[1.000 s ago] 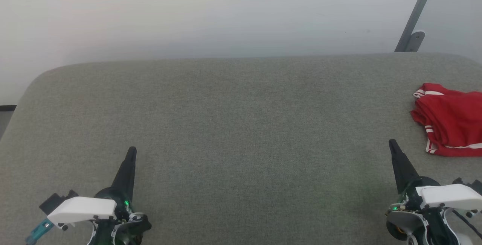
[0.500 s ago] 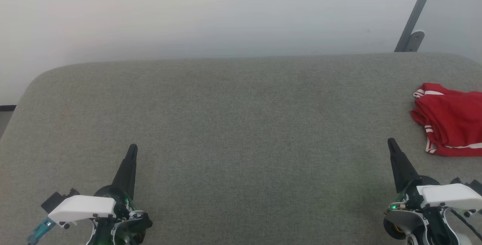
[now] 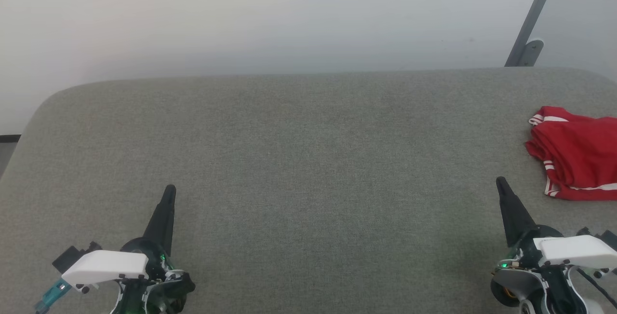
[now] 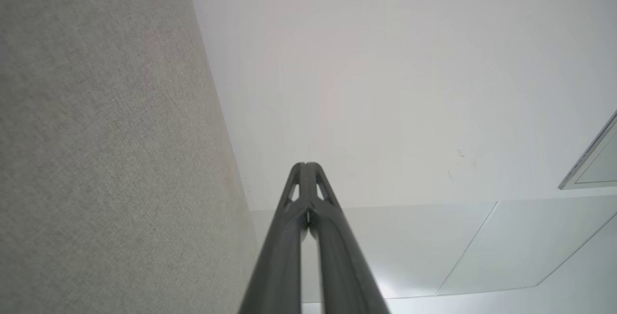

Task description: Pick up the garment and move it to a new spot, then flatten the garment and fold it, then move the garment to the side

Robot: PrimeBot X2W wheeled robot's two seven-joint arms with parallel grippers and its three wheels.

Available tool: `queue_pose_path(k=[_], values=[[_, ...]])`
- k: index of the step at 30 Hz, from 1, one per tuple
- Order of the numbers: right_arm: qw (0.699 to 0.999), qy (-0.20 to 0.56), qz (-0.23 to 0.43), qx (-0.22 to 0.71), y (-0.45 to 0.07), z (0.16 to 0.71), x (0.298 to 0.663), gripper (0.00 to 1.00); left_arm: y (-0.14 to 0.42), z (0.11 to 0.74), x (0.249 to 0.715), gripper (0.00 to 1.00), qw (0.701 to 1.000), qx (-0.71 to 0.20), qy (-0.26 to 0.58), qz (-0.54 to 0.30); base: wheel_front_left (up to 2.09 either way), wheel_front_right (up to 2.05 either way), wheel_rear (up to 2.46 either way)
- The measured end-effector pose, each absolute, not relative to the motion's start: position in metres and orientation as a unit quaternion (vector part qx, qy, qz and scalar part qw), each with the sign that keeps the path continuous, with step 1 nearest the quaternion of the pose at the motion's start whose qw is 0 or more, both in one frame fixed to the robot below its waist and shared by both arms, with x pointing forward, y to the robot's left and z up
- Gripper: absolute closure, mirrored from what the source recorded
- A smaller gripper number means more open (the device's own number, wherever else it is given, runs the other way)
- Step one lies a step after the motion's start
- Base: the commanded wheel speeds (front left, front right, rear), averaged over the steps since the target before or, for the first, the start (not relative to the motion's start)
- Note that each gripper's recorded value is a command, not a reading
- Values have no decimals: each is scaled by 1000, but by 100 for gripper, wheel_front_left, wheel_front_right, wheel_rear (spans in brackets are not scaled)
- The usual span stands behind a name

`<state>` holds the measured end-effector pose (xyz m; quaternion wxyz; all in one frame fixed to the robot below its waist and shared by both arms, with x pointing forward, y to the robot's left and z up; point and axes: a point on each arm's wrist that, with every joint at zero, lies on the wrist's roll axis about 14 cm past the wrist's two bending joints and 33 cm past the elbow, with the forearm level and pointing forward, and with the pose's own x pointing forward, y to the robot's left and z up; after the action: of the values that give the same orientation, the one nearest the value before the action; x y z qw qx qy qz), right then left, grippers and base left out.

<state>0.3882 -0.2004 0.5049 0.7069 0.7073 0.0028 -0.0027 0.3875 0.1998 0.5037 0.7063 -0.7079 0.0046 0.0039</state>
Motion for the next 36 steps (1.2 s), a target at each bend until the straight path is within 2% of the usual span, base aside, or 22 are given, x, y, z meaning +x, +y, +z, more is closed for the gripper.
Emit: queue_pose_path(k=[36], values=[[707,3,-3,707,-200,505,388,100,200,504,387,100,706,-708,5,4,0,0,0]])
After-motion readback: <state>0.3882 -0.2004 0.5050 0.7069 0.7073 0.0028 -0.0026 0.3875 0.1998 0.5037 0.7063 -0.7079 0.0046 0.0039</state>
